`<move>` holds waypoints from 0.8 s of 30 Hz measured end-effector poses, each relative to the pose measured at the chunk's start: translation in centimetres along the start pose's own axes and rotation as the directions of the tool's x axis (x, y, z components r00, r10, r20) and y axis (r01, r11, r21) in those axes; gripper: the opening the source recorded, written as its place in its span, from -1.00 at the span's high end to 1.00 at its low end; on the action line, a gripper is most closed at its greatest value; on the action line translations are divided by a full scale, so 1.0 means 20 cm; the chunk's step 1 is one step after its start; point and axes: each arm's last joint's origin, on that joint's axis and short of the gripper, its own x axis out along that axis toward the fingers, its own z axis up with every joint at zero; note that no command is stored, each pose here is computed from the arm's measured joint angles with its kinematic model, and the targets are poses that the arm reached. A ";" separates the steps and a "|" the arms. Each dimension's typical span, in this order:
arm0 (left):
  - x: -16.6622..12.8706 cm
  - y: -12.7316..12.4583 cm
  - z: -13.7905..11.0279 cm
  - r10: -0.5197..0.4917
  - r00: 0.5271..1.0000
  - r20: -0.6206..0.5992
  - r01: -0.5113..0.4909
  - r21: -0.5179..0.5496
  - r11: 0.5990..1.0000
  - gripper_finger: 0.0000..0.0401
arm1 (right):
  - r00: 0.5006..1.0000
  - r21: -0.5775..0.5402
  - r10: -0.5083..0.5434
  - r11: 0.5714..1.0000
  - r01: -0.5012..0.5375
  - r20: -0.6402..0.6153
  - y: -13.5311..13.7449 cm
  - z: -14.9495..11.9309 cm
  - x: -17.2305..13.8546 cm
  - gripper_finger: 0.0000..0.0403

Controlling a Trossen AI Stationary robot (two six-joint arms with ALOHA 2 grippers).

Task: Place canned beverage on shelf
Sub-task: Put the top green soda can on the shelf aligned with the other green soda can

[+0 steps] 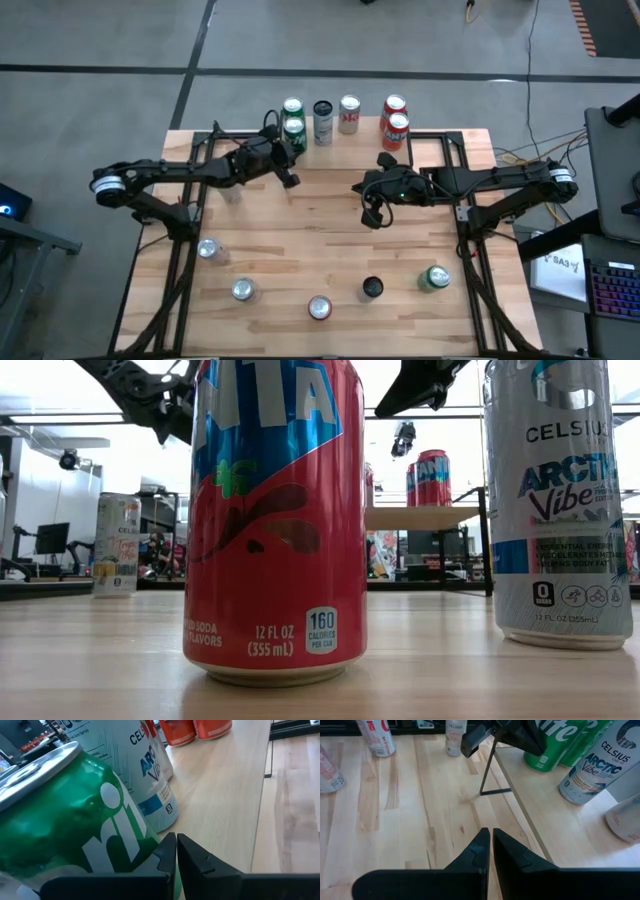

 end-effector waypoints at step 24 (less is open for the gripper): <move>-0.16 0.08 0.01 -0.165 0.983 -0.079 0.175 0.149 0.973 1.00 | 1.000 -0.014 0.000 1.000 0.000 -0.001 0.00 0.00 0.00 0.94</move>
